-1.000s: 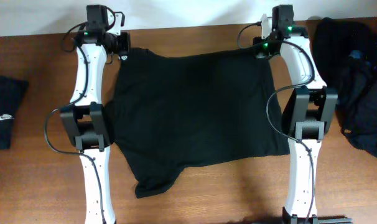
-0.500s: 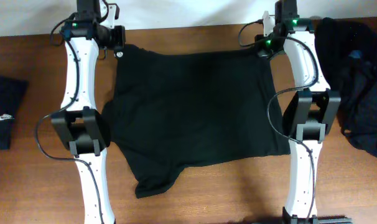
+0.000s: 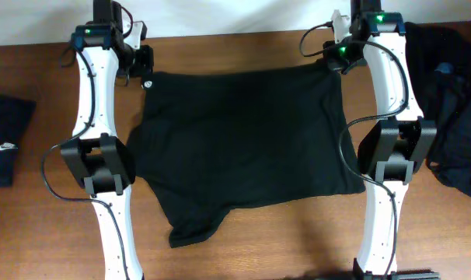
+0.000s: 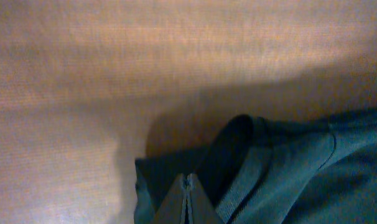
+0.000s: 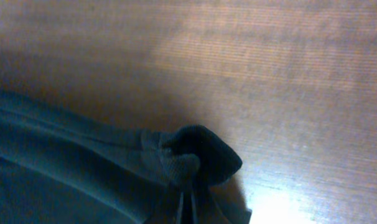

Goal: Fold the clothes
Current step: 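Lift both shoulder corners and pull them up and outward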

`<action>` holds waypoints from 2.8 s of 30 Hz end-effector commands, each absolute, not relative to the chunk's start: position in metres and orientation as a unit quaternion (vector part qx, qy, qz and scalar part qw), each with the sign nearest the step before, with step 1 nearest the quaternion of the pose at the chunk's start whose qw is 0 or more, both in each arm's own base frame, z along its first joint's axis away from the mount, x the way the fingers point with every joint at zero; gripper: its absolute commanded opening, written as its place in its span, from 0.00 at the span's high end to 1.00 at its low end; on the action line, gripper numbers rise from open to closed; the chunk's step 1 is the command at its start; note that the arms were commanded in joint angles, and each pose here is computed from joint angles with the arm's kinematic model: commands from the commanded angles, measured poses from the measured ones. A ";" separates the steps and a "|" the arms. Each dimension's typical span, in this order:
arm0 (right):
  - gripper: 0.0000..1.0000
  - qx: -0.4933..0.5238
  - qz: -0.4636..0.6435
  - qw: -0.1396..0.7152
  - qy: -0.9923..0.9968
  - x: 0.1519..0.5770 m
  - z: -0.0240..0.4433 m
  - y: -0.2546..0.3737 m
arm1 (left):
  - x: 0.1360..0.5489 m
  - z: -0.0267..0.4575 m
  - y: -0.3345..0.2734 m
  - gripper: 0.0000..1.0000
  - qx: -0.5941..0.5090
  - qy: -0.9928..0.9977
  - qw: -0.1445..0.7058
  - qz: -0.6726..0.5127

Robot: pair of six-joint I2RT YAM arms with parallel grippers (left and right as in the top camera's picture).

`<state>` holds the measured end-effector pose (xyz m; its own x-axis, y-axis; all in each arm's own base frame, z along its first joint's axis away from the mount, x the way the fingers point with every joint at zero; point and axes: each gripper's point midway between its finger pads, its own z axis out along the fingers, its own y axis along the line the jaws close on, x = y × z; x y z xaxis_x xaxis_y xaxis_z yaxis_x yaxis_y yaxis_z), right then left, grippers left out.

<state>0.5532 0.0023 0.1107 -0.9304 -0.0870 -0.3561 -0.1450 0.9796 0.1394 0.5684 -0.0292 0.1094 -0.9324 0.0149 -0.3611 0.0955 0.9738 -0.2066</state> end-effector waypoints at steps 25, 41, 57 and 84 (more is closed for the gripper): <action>0.96 -0.083 0.121 0.058 0.987 0.483 0.120 0.008 | 0.485 0.165 -0.032 1.00 0.002 0.989 0.086 -0.122; 0.96 -0.073 0.129 -0.016 0.989 0.447 0.119 0.009 | 0.467 0.142 -0.056 0.99 0.028 0.994 0.033 -0.100; 0.96 -0.067 0.134 -0.053 0.987 0.434 0.102 0.011 | 0.449 0.113 -0.051 0.99 0.025 0.996 -0.024 -0.083; 0.31 -0.077 0.147 -0.011 0.986 0.453 0.104 0.021 | 0.493 0.179 -0.062 0.02 0.035 0.987 0.119 -0.104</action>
<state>0.4446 0.0131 0.0782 -0.9861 -0.1451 0.0810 -0.1181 0.9547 0.2730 0.4882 -0.0569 0.1406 -0.9881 0.0521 -0.1444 0.0776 0.9811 -0.1775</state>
